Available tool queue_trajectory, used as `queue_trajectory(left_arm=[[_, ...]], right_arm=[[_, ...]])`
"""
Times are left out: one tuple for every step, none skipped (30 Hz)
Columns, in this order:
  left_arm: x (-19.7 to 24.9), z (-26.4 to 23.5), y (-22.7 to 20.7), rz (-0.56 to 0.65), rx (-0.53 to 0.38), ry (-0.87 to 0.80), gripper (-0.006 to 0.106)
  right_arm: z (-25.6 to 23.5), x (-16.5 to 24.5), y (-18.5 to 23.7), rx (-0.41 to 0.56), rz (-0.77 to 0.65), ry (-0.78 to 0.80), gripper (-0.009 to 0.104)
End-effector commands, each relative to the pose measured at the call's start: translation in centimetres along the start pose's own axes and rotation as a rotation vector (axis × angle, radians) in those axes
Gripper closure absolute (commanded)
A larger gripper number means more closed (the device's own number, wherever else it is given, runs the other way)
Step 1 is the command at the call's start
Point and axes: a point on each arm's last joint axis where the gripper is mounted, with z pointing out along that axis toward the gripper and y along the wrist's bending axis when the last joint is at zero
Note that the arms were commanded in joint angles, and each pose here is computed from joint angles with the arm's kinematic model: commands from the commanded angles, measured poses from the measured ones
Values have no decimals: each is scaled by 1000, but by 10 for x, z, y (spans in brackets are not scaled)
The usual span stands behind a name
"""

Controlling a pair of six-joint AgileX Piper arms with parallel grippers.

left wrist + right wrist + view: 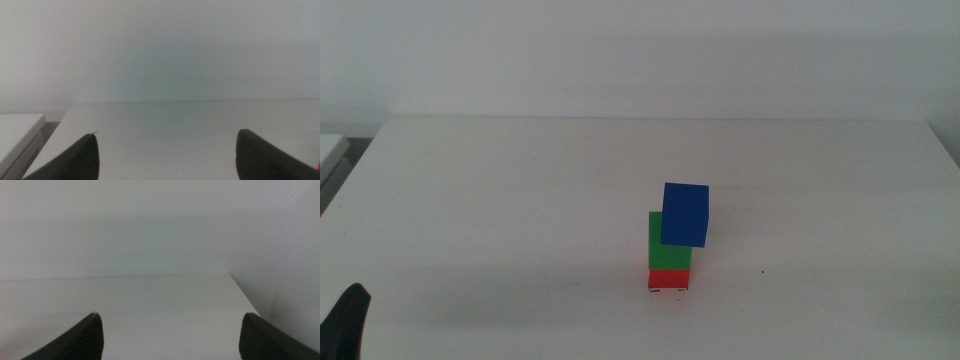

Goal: Stack red cubes first, then green, then blue cubes in a specific spot.

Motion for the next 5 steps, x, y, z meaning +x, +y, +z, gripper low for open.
queue_trajectory(left_arm=[[0,0,0,-5,-1,-7,7],[0,0,0,-5,-1,-7,7],[0,0,0,-1,-2,-7,7],[0,0,0,-1,-2,-7,7],[0,0,0,-5,-1,-7,7]], right_arm=[[0,0,0,5,-13,-8,2],[0,0,0,5,-13,-8,2],[0,0,0,5,-13,-8,2],[0,0,0,5,-13,-8,2],[0,0,0,5,-13,-8,2]])
